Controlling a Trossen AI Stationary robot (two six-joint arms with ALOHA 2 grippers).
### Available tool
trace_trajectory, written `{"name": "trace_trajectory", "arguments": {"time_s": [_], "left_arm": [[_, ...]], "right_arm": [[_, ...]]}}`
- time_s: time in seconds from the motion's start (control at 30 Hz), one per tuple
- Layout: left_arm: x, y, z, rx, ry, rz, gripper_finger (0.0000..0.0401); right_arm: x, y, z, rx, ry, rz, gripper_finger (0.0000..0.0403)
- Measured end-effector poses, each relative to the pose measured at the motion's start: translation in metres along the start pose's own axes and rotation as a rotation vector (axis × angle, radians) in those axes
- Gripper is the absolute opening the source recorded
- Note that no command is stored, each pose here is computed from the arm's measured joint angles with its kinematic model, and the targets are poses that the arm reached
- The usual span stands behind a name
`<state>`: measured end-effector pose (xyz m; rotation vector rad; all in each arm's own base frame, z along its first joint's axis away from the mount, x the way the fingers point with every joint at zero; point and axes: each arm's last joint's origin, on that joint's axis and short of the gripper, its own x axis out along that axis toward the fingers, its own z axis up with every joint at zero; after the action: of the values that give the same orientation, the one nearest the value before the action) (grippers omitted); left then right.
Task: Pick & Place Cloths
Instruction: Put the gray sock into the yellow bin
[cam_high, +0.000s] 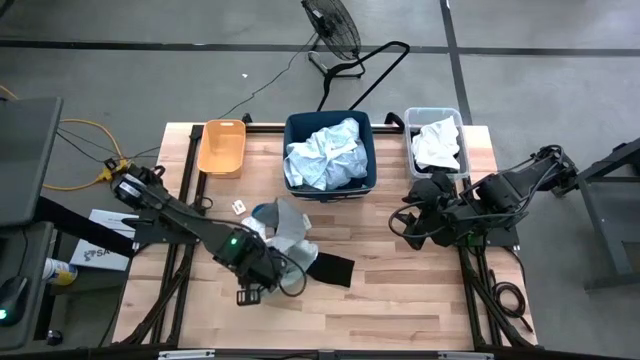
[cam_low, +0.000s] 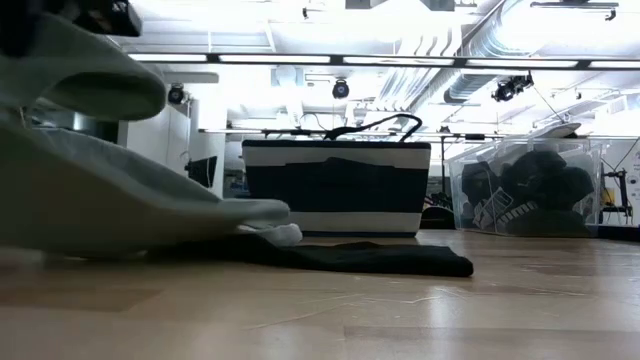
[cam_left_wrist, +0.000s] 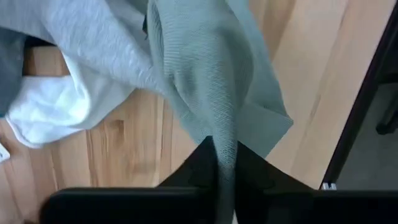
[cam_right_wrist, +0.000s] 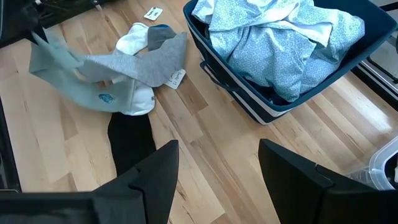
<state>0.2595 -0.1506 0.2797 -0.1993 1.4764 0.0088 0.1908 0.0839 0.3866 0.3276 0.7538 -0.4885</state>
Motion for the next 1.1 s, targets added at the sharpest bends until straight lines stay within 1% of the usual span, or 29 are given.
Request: {"name": "trace_trajectory", "arguments": {"time_s": [0.1, 0.2, 0.27, 0.37, 0.4, 0.5, 0.57, 0.67, 0.73, 0.83, 0.9, 1.03, 1.1], "left_arm": [[-0.003, 0.000, 0.001, -0.050, -0.014, 0.000, 0.0069], [-0.012, 0.000, 0.001, -0.082, -0.045, -0.019, 0.0117], [-0.018, -0.001, 0.003, -0.084, -0.068, -0.029, 0.0151], [-0.023, -0.002, 0.005, -0.081, -0.114, -0.009, 0.0198], [-0.024, -0.001, 0.006, -0.083, -0.142, 0.012, 0.0211], [-0.023, 0.003, 0.009, -0.121, -0.246, 0.140, 0.0243], [-0.020, 0.009, 0.013, -0.161, -0.302, 0.203, 0.0256], [-0.009, 0.022, 0.018, -0.265, -0.287, 0.257, 0.0267], [-0.004, 0.032, 0.021, -0.354, -0.282, 0.266, 0.0273], [0.004, 0.048, 0.027, -0.472, -0.229, 0.231, 0.0287], [0.008, 0.056, 0.031, -0.533, -0.183, 0.172, 0.0299], [0.019, 0.066, 0.036, -0.589, -0.072, 0.069, 0.0313], [0.027, 0.068, 0.037, -0.599, -0.041, 0.058, 0.0315]], "right_arm": [[0.000, 0.000, 0.000, 0.000, 0.000, 0.000, 0.0213], [0.000, 0.000, 0.000, 0.000, 0.000, 0.000, 0.0213], [0.000, 0.000, 0.000, 0.001, 0.000, 0.000, 0.0213], [0.000, 0.000, 0.000, 0.002, 0.000, 0.000, 0.0213], [0.000, 0.000, 0.000, 0.002, 0.000, 0.000, 0.0213], [0.000, 0.000, 0.000, 0.002, 0.000, 0.000, 0.0213], [0.000, 0.000, 0.000, 0.002, 0.000, 0.000, 0.0213], [0.000, 0.000, 0.000, 0.003, -0.001, 0.000, 0.0213], [0.000, 0.000, 0.000, 0.003, -0.001, 0.000, 0.0213], [0.000, 0.000, 0.000, 0.007, -0.001, 0.000, 0.0213], [0.000, 0.000, 0.000, 0.010, -0.001, 0.000, 0.0213], [0.000, 0.000, 0.000, 0.011, -0.001, 0.000, 0.0213], [0.000, 0.000, 0.000, 0.011, 0.000, 0.000, 0.0213]]}}
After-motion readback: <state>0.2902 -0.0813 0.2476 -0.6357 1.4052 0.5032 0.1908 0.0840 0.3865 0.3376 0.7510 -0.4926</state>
